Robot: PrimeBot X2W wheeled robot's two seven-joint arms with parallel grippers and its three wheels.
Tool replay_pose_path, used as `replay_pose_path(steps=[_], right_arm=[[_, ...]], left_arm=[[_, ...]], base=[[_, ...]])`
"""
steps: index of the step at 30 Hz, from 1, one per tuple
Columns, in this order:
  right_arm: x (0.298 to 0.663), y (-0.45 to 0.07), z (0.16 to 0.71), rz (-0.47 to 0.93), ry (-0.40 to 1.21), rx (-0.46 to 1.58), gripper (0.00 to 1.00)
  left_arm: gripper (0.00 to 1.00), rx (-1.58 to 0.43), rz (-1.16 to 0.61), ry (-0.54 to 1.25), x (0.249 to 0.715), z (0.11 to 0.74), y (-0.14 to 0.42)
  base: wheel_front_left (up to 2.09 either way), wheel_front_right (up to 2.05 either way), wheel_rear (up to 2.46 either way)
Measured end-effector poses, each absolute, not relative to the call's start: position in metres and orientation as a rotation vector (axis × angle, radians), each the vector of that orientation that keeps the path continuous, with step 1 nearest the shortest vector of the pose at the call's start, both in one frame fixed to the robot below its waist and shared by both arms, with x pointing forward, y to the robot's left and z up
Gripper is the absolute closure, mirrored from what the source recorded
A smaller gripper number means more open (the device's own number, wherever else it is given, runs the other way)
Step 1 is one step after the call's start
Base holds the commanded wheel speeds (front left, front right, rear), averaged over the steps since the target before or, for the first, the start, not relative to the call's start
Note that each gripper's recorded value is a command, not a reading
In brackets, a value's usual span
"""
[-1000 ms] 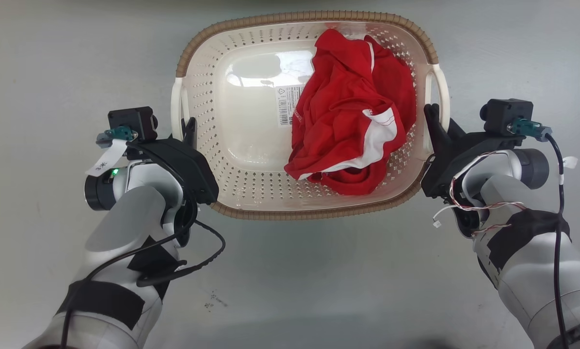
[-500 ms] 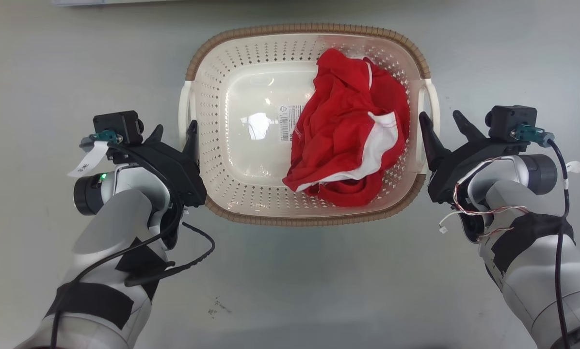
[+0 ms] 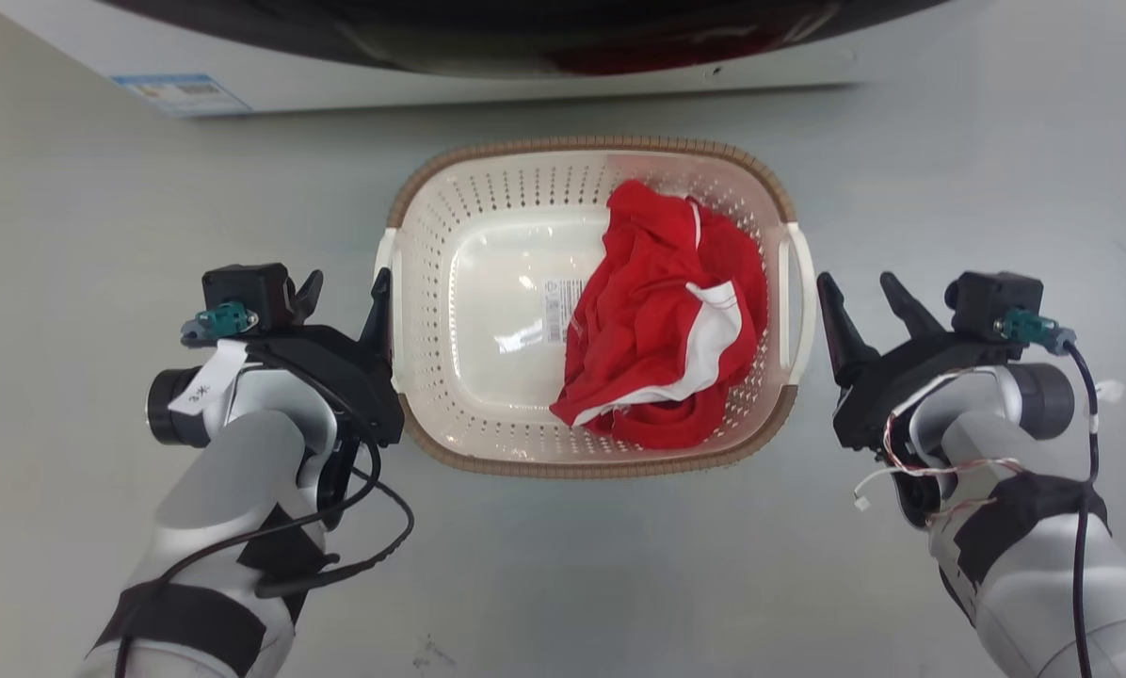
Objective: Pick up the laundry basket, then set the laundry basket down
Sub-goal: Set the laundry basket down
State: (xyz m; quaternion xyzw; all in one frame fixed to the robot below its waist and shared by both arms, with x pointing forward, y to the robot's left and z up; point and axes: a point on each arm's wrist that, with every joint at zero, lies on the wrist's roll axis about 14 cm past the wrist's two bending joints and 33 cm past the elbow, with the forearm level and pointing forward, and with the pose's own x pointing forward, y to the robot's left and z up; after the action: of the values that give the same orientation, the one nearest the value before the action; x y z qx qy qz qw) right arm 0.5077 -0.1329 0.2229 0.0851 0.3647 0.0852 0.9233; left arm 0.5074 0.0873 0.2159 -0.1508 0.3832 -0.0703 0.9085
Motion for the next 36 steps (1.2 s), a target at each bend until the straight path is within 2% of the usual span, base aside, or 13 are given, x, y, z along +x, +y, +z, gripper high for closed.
replay_pose_path(steps=[9,17,36], right_arm=[[0.497,-0.140,0.268,0.156,0.656,0.208,0.00],[0.491,-0.149,0.309,0.132,0.557,0.203,0.00],[0.459,-0.166,0.428,0.096,0.223,0.125,0.00]], left_arm=[[0.00,-0.266,-0.177,0.691,0.506,0.263,0.093],[0.00,-0.287,-0.132,0.578,0.510,0.307,0.103],[0.00,-0.204,-0.138,0.260,0.468,0.422,0.117]], base=[[0.00,0.00,0.00],[0.00,0.00,0.00],[0.00,0.00,0.00]])
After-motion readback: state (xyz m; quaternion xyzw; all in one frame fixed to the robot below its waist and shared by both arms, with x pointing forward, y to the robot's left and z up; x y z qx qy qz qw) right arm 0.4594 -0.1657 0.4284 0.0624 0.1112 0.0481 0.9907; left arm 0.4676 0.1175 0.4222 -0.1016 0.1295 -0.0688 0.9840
